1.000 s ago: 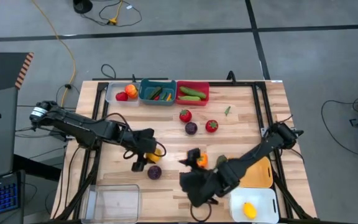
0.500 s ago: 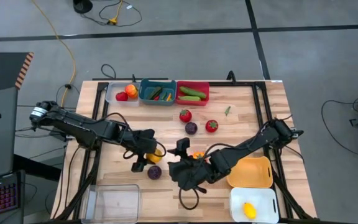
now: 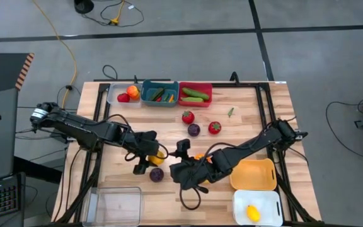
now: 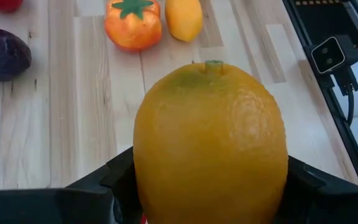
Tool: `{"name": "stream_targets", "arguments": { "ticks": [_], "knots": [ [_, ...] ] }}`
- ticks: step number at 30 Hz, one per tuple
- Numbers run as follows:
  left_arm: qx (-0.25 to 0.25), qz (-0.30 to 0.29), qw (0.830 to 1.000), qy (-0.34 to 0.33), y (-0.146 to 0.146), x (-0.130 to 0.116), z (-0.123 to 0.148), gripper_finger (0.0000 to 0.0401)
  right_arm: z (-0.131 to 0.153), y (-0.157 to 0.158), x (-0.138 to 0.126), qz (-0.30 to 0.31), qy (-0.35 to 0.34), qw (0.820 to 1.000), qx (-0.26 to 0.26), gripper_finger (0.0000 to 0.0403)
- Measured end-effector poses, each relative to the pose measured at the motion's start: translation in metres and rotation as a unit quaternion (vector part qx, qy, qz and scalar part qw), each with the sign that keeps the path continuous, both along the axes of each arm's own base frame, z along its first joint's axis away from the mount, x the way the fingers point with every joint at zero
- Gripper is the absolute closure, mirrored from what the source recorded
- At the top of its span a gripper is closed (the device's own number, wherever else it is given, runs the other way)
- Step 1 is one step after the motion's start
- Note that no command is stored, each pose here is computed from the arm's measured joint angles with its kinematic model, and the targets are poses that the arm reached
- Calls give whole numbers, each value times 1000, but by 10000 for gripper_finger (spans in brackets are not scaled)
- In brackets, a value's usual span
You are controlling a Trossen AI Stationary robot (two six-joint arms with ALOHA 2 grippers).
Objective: Sort produce into baskets
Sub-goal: Put the lemon into the white bin
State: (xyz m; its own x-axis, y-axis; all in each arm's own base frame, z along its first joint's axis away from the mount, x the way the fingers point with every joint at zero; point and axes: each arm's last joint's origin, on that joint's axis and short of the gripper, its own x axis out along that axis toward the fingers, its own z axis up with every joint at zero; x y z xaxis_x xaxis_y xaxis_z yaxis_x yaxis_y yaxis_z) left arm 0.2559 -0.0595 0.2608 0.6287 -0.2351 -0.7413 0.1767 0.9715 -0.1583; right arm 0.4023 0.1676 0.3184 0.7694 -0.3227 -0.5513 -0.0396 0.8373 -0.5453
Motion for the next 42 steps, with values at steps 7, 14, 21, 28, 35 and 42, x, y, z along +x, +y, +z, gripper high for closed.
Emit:
{"name": "stream_targets", "arguments": {
  "ticks": [7,14,21,28,35,42],
  "knots": [
    [-1,-1,1000,0,0,0,0,170,0,-3,1,8,6,1000,-5,121],
    [-1,-1,1000,0,0,0,0,170,2,-7,5,-17,-21,999,29,35],
    [-10,-9,1000,-27,-1,4,4,170,2,-9,6,-23,-21,999,33,8],
    [-38,-37,996,-65,-4,9,10,170,2,-8,6,19,-1,1000,9,17],
    [-45,-46,995,-74,-5,10,12,170,4,-1,10,113,9,992,-49,17],
    [-50,-49,993,-93,-6,12,15,170,5,-8,15,153,10,987,-46,17]
  ]
}}
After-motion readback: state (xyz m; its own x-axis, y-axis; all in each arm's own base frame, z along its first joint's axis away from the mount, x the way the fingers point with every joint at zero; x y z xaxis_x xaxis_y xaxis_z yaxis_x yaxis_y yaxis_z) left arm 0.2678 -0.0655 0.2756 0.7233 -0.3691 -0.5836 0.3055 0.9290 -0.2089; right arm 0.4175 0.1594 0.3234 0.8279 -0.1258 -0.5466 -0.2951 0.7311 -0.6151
